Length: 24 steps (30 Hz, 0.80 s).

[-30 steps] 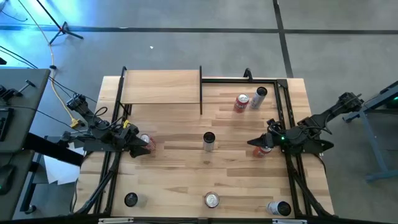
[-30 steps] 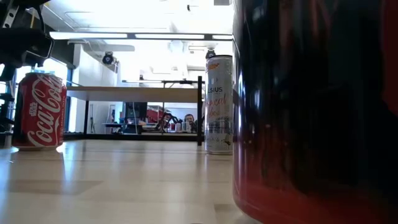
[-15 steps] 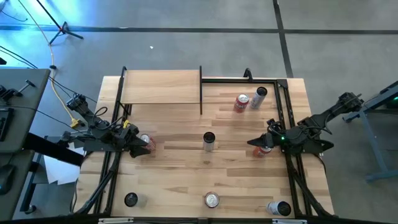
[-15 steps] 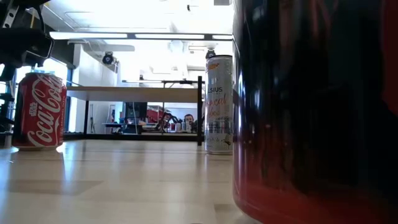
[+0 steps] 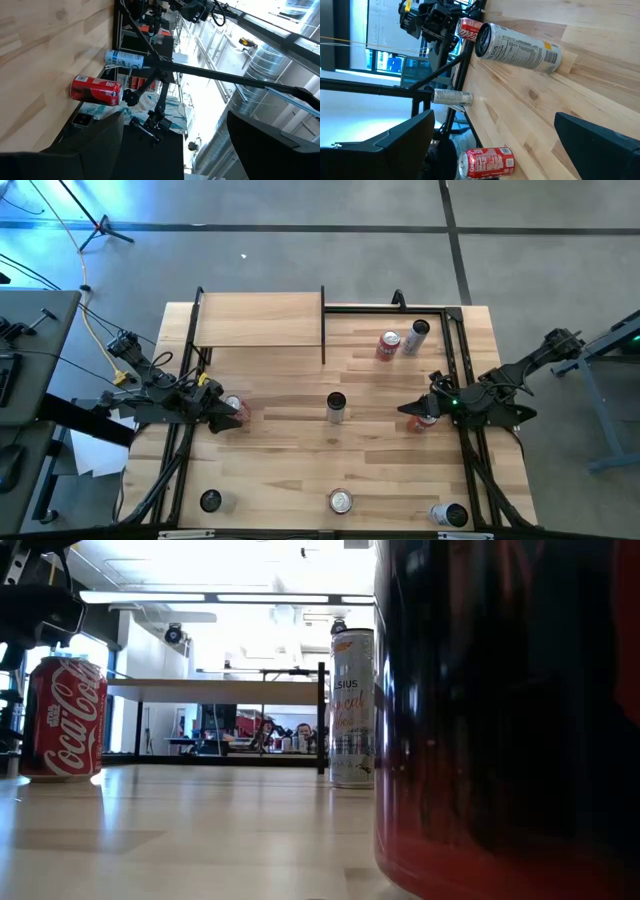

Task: Place canned beverage on shelf

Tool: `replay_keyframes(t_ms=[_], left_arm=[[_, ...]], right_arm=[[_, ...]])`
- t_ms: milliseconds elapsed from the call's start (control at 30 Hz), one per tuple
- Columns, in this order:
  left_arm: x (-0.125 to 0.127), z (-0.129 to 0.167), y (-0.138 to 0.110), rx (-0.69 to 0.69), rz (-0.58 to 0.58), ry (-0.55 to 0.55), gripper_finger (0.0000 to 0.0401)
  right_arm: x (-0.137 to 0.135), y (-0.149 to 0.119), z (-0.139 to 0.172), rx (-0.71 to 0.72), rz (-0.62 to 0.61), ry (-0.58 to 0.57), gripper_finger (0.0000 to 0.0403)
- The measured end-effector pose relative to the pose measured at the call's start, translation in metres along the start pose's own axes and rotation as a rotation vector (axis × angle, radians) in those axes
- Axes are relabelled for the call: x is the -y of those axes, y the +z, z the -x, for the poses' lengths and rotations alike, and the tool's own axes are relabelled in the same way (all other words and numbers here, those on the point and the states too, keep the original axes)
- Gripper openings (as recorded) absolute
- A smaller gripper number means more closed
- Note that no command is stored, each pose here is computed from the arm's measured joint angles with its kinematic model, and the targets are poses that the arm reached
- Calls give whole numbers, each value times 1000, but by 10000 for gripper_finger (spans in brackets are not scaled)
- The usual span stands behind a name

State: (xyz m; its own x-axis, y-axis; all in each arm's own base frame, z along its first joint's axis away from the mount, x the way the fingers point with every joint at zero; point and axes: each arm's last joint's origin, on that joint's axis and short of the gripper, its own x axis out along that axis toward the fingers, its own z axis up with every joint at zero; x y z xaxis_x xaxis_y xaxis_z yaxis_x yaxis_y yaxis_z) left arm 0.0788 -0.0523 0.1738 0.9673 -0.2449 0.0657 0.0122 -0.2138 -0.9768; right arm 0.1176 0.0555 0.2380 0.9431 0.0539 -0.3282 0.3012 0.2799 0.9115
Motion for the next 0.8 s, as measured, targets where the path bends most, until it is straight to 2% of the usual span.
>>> replay_keyframes(t_ms=[633, 800], left_arm=[[0, 0, 1, 32, -2, -5, 330], [0, 0, 3, 100, -91, -10, 330]], right_arm=[[0, 0, 0, 0, 0, 0, 400], [0, 0, 0, 0, 0, 0, 400]])
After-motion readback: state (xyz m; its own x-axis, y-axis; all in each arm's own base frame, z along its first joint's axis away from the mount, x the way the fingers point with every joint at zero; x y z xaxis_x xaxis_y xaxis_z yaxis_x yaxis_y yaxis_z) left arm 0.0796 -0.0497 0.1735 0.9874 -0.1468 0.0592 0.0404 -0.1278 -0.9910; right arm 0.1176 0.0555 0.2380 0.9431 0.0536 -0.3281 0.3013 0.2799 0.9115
